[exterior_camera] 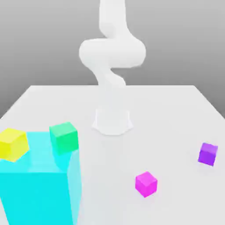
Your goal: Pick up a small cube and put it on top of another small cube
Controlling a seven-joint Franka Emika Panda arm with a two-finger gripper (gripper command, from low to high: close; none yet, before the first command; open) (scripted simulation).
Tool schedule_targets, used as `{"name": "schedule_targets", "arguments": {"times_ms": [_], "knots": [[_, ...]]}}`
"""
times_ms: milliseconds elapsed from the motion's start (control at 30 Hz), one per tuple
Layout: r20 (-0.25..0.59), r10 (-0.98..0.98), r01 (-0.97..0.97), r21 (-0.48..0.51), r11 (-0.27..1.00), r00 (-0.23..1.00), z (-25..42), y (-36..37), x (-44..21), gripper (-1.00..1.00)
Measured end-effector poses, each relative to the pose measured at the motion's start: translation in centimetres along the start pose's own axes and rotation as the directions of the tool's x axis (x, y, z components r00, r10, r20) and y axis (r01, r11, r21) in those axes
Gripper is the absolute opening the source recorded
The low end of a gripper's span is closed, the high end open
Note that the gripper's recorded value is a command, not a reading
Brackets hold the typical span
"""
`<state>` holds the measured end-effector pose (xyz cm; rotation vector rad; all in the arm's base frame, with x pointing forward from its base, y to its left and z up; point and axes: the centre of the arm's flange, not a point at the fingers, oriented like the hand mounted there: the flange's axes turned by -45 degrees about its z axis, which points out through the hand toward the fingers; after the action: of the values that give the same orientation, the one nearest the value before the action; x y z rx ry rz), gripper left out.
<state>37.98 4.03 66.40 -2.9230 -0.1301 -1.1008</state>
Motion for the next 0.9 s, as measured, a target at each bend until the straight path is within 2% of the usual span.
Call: {"name": "schedule_targets", "arguments": {"times_ms": [200,433,600,733,900], "knots": [[0.173,-0.232,0.212,0.129,0.969,0.957,12.4,-10.8,-4.7,0.0],[0.306,-0.512,0.428,0.303,0.852,0.803,21.9,-22.9,-16.6,0.0],[0.344,-0.708,0.558,0.444,0.701,0.617,24.9,-30.1,-28.8,0.0],[0.359,-0.81,0.61,0.534,0.586,0.463,26.2,-32.5,-38.3,0.0],[0.364,-0.822,0.612,0.55,0.569,0.437,29.9,-32.8,-43.0,0.0]]}}
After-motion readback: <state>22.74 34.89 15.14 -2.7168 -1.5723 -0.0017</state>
